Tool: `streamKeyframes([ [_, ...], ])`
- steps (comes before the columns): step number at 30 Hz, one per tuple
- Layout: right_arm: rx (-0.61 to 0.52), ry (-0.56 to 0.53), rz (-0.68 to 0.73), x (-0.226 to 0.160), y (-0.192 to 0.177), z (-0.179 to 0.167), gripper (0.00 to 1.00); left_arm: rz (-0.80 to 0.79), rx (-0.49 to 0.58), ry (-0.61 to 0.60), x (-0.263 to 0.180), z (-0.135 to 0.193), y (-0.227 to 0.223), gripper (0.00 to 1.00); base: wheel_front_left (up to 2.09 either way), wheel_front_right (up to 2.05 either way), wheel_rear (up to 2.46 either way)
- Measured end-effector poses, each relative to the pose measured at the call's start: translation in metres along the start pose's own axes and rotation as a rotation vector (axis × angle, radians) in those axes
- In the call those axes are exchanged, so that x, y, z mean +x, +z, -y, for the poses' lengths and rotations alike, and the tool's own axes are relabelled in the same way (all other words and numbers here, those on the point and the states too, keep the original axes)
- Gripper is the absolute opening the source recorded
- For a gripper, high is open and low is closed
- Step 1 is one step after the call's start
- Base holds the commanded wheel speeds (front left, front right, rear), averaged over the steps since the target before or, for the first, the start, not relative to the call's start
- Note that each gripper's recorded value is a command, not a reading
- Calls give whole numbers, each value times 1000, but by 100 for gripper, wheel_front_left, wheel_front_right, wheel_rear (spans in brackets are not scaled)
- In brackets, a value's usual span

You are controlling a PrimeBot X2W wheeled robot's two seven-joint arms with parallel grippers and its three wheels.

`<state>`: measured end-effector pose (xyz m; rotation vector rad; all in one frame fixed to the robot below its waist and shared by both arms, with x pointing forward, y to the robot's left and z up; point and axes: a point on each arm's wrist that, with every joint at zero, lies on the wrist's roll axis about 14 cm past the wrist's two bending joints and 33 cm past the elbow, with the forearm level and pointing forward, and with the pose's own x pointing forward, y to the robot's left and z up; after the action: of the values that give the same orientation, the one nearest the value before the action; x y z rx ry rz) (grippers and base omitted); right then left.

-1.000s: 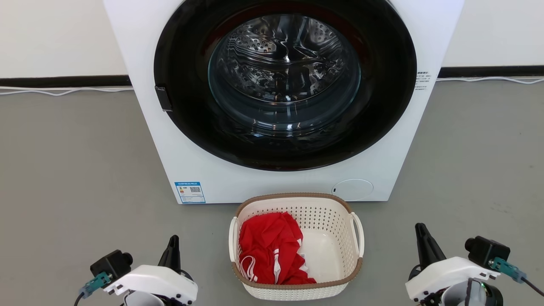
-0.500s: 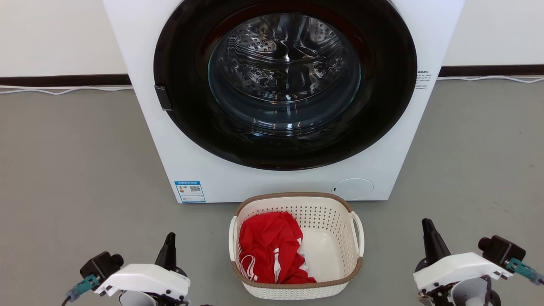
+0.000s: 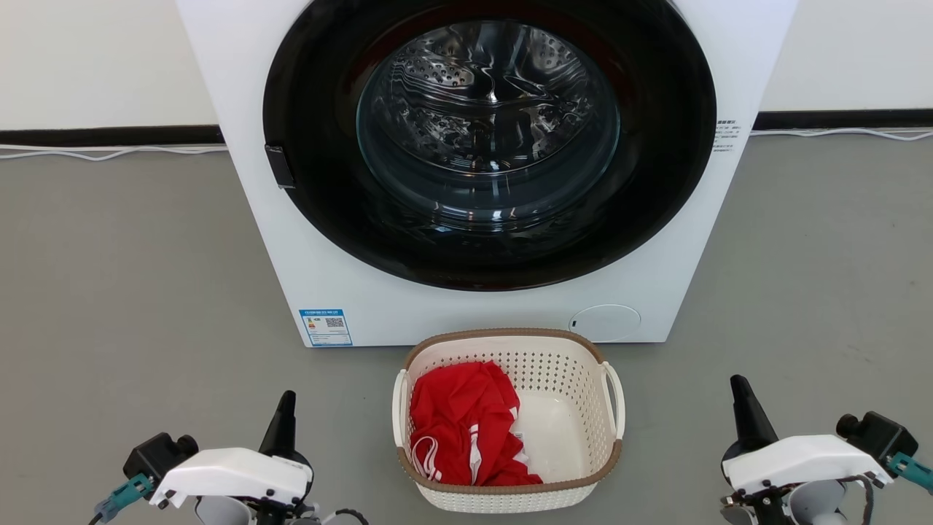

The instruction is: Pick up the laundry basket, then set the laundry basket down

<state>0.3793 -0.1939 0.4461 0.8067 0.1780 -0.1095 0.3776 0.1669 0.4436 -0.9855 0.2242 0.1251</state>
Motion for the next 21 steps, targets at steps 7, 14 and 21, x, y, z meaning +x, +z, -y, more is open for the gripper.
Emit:
streamKeyframes([
  [7,101,10,19,1,7,-4,0,-1,-81,-14,0,3,4,0,0,0,0],
  [14,191,19,26,1,12,-6,0,0,-151,-26,-1,3,7,0,0,0,0],
  [21,279,17,27,-1,13,-4,0,-1,-218,-44,-1,6,10,0,0,0,0],
])
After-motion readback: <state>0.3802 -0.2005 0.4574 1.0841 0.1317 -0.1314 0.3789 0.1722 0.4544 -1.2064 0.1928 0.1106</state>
